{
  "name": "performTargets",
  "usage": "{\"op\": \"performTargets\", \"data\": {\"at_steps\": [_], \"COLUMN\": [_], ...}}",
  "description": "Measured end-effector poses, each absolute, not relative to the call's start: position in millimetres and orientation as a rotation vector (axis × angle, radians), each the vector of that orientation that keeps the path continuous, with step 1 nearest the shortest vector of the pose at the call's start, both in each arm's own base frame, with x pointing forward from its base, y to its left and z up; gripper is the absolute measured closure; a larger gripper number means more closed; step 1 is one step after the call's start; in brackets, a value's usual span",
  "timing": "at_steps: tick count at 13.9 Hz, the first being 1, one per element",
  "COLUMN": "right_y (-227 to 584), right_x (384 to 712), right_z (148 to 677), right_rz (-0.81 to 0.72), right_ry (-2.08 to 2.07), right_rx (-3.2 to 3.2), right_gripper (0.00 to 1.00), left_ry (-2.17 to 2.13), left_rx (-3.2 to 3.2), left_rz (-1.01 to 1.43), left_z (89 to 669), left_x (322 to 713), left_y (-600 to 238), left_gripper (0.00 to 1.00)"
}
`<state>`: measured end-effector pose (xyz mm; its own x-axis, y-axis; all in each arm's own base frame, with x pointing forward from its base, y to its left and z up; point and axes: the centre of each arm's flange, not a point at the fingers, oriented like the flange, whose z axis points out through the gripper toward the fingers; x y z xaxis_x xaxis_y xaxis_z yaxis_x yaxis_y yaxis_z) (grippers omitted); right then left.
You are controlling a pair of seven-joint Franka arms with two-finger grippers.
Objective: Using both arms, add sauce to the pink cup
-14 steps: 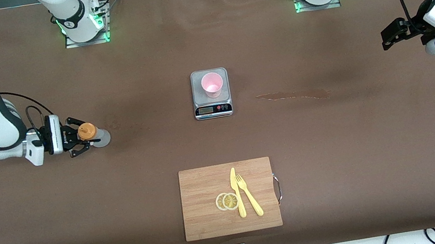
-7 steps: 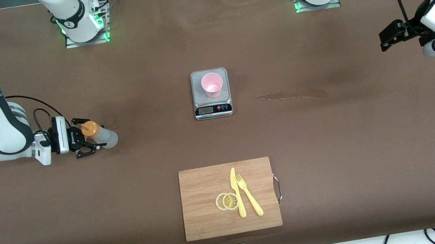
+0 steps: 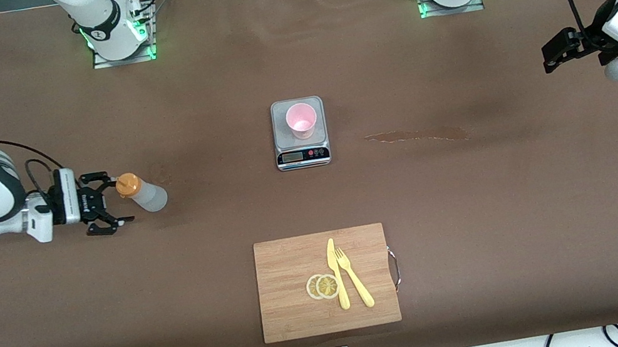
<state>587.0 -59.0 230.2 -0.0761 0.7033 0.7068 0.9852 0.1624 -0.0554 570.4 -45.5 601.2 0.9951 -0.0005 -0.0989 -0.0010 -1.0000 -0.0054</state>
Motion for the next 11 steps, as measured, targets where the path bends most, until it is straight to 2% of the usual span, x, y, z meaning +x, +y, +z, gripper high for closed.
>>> {"op": "performTargets", "data": {"at_steps": [3,6,11], "right_y": [-85.8,-95.4,-44.3], "right_x": [590.6,586.9,572.6], "right_z": [286.7,362.7,464.9], "right_rz": [-0.52,-0.372,-0.17], "right_ry": [-1.973,-2.013,-1.874], "right_rx": [-1.622,-1.774,-2.16], "right_gripper": [0.0,0.0,0.0], "left_ry": [-0.001,-0.003,-0.011], "left_rx": [-3.132,-3.133,-3.133], "left_rz": [0.153,0.153,0.146], "left_z": [602.2,602.5,604.7], "left_x": [570.4,570.5,570.9], "left_y": [-44.9,-44.0,-41.3], "left_gripper": [0.0,0.0,0.0]}}
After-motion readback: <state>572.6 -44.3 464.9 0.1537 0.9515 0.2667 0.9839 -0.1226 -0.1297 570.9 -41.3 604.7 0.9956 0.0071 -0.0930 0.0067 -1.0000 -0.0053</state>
